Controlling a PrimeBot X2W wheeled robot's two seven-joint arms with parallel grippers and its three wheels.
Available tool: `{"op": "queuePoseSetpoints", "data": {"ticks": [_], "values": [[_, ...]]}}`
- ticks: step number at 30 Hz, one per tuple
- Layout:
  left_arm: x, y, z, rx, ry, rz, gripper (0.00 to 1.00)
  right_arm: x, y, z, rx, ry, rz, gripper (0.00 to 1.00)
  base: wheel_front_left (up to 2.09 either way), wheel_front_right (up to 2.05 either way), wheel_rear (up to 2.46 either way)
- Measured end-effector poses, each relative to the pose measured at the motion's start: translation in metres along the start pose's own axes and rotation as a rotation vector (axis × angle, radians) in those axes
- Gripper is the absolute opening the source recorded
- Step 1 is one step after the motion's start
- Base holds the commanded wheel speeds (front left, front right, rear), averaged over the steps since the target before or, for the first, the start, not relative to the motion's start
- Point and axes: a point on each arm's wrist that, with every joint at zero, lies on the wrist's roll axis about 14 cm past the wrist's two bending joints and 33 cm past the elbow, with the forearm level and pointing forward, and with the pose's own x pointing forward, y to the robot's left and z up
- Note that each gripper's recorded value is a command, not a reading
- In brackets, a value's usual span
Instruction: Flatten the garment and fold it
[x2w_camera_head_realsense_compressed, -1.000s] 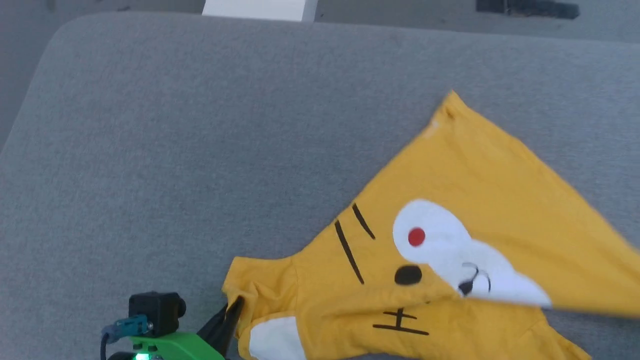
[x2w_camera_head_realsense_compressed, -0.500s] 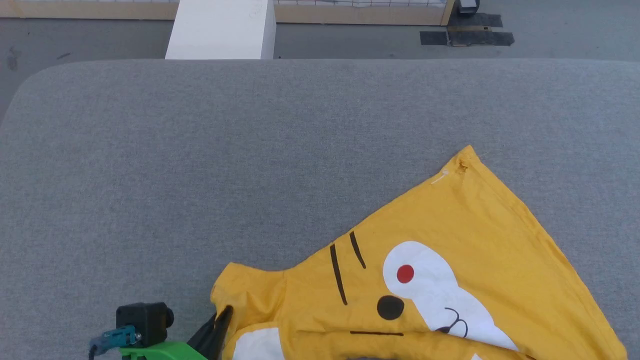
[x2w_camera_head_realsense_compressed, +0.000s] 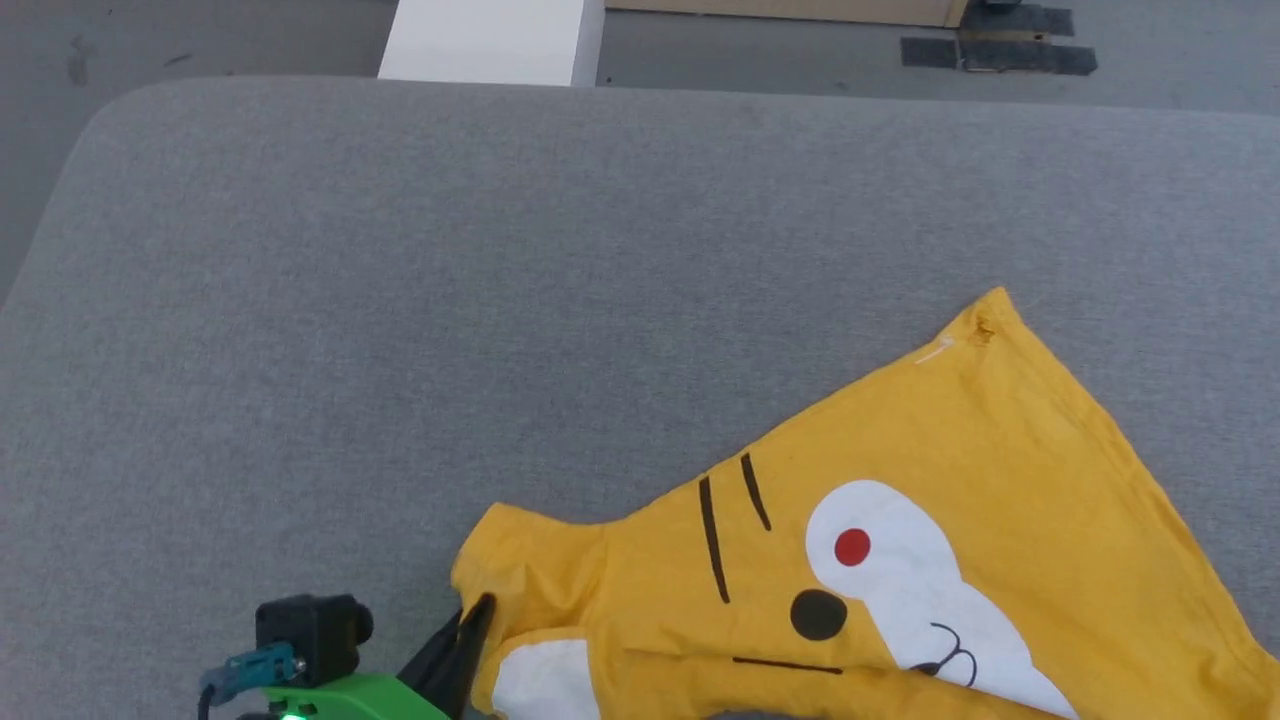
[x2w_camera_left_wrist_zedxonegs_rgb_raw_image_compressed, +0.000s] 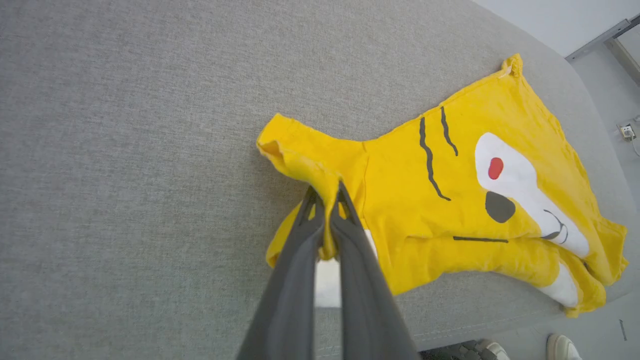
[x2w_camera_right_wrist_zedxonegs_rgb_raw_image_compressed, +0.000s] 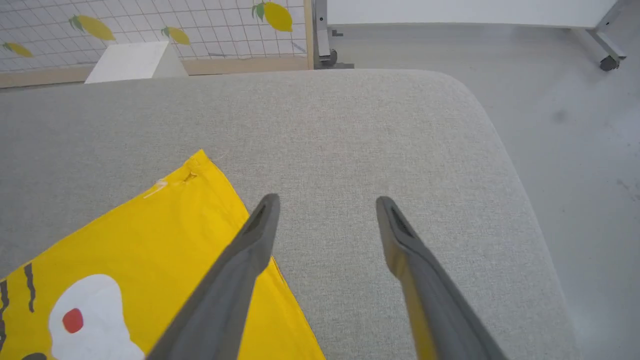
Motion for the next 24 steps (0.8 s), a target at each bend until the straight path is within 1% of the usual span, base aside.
{"op": "queuePoseSetpoints", "data": {"ticks": [2,5,10,16,23,24], "values": [[0.003,0.000,0.000,-0.004,-0.002,-0.003,0.00,0.016,0.022,0.007,-0.019,0.019,0.062,1.00,0.00,0.00,0.00],[0.011,-0.001,-0.001,-0.012,0.008,-0.004,0.00,0.046,0.053,0.009,-0.086,0.070,0.139,1.00,0.00,0.00,0.00],[0.026,0.002,-0.005,-0.017,0.032,0.005,0.00,0.096,0.094,-0.015,-0.203,0.210,0.234,1.00,0.00,0.00,0.00],[0.035,0.010,-0.012,-0.030,0.054,0.033,0.00,0.139,0.119,-0.049,-0.304,0.336,0.284,1.00,0.00,0.00,0.00],[0.034,0.024,-0.018,-0.046,0.074,0.088,0.00,0.167,0.135,-0.090,-0.364,0.440,0.326,1.00,0.00,0.00,0.00],[0.034,0.026,-0.019,-0.048,0.077,0.094,0.00,0.170,0.135,-0.092,-0.372,0.446,0.327,0.75,0.00,0.00,0.00]]}}
